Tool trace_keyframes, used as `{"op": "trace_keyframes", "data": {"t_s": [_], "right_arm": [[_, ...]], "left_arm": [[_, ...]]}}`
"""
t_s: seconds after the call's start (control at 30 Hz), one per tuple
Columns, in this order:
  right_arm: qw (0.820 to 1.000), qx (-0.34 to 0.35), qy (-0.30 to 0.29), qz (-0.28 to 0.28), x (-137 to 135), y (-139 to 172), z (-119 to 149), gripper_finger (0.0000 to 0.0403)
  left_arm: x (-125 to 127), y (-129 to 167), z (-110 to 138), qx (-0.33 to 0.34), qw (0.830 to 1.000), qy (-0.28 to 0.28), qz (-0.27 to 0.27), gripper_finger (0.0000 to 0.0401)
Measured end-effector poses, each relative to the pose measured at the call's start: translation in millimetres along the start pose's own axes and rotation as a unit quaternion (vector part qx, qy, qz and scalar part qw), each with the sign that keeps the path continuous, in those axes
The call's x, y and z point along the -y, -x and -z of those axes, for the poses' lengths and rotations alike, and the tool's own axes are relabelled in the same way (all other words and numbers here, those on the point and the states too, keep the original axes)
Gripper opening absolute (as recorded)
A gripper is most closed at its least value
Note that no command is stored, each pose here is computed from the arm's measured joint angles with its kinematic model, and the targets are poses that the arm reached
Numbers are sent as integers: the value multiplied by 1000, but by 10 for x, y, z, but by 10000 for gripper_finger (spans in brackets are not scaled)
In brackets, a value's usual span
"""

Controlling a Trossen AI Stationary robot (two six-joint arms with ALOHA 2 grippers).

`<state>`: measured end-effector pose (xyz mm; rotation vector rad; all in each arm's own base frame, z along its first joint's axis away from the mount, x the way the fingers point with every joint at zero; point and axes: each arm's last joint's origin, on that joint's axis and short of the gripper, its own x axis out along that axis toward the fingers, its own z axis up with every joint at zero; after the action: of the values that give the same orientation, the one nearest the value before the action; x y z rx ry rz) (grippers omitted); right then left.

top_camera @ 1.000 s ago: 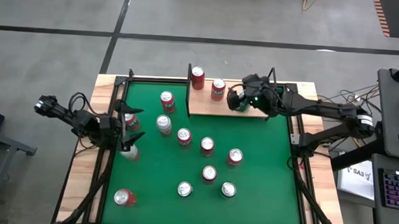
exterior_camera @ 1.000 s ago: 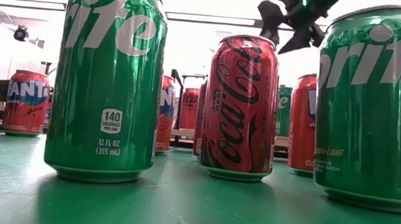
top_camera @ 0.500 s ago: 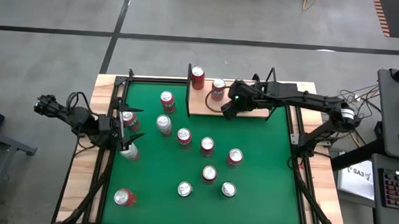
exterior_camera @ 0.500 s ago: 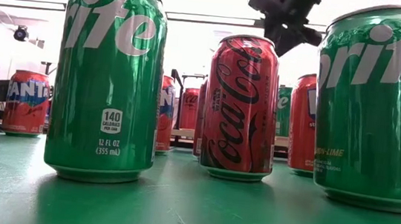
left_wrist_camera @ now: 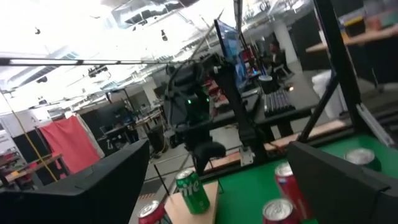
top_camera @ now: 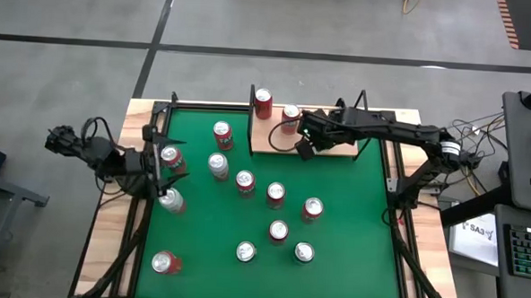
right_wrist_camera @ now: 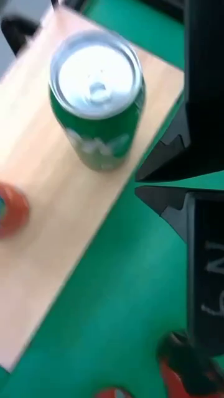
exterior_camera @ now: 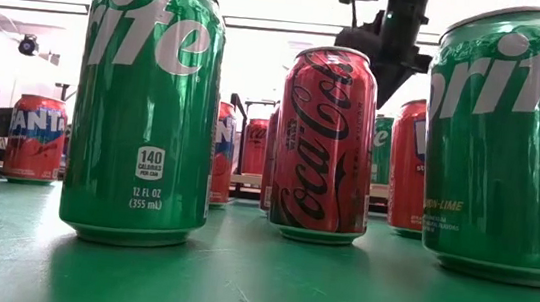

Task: Place canned beverage on shelf
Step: Put the green soda can on the shelf

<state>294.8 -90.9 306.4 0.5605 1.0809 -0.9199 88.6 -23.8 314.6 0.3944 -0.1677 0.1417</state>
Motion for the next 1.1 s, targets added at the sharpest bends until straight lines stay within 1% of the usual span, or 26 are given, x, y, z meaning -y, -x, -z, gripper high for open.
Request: {"op": "trace_keyframes", "data": {"t_s": [0.1,0.3,0.57,0.67,0.77,0.87,1.0,1.1], "right_arm": [[1000,6,-9,17,53,-35,-41,13],[999,10,-24,31,141,-65,-103,13],[999,-7,-19,46,186,-129,-72,13],[998,-24,-11,63,215,-138,-32,13],[995,-29,-6,92,251,-130,-3,13],[994,-28,-8,107,282,-113,7,13],[994,-18,-12,104,307,-57,12,13],[995,-11,-26,99,330,-5,18,13]], "left_arm": [[-13,8,-14,-3,1000,12,1,366],[0,13,15,-16,1000,4,8,366],[-11,27,12,-13,1000,6,6,366],[-17,34,9,-11,1000,7,5,366],[-22,39,7,-10,1000,8,4,366],[-22,40,6,-10,1000,9,5,366],[-22,40,7,-9,1000,9,5,366],[-21,39,8,-10,1000,8,5,366]]}}
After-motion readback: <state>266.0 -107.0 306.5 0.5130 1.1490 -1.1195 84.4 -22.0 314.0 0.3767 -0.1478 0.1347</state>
